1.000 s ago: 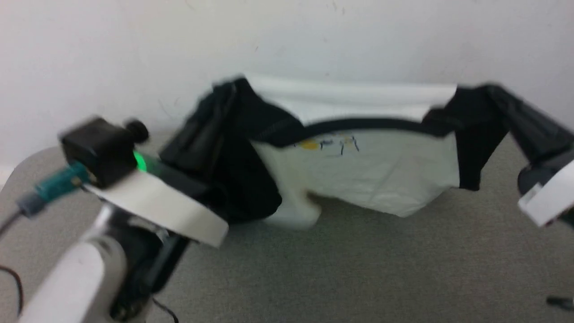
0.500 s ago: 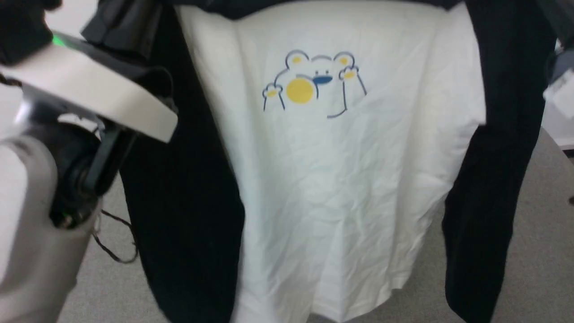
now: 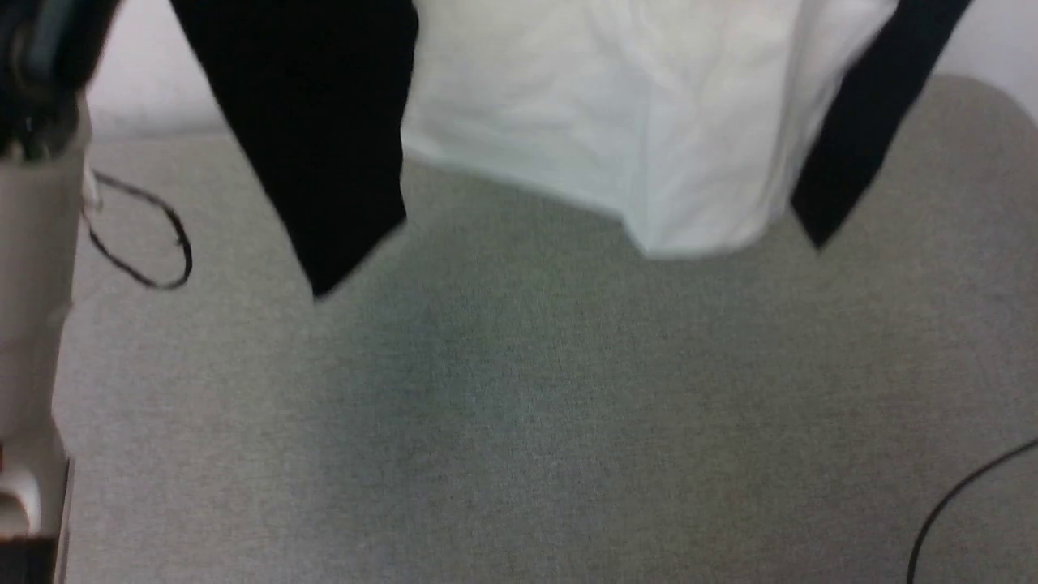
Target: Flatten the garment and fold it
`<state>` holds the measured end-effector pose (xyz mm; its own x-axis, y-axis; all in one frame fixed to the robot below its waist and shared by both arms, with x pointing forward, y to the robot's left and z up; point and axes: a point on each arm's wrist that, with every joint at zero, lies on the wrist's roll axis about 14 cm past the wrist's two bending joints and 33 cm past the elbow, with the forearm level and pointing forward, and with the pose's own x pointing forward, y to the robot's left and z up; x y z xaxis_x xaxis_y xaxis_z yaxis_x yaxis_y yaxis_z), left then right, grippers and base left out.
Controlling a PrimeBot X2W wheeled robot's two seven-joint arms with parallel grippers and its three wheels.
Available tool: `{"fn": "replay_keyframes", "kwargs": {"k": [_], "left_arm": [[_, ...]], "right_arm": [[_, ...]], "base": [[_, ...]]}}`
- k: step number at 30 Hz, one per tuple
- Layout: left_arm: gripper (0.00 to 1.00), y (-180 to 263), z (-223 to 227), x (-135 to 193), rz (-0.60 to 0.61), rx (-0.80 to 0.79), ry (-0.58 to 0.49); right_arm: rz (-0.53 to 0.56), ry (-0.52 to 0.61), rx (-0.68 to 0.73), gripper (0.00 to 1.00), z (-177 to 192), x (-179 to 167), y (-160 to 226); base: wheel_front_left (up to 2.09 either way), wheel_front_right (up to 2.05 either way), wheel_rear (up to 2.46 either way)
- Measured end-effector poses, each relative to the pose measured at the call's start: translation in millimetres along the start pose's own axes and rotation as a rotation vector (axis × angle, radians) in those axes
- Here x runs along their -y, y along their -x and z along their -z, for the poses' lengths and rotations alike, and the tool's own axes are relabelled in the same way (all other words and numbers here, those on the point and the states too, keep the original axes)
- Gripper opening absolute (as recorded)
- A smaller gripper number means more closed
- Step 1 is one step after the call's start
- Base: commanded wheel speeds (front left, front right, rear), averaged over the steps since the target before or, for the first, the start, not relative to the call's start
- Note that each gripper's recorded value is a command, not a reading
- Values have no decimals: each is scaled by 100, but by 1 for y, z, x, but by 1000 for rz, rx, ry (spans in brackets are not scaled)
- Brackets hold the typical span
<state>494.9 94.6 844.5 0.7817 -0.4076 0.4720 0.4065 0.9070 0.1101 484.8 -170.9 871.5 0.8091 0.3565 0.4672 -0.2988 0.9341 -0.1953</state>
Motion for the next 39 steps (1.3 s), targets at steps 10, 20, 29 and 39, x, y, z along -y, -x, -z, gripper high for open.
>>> {"fn": "replay_keyframes", "kwargs": {"k": [10, 20, 29, 39], "left_arm": [[0, -86, 79, -45, -112, -6, 75], [0, -117, 172, -68, -187, -5, 119], [0, -92, 238, -61, -197, -62, 176], [0, 48, 338, 5, -152, -423, 253]], "right_arm": [[36, -22, 11, 0, 90, 24, -72], [52, -52, -93, 0, 207, 25, -93], [18, -145, -198, 0, 275, -1, -71], [-102, -319, -423, 0, 328, -87, 30]], "base": [[0, 0, 0], [0, 0, 0], [0, 0, 0], [0, 0, 0]]}}
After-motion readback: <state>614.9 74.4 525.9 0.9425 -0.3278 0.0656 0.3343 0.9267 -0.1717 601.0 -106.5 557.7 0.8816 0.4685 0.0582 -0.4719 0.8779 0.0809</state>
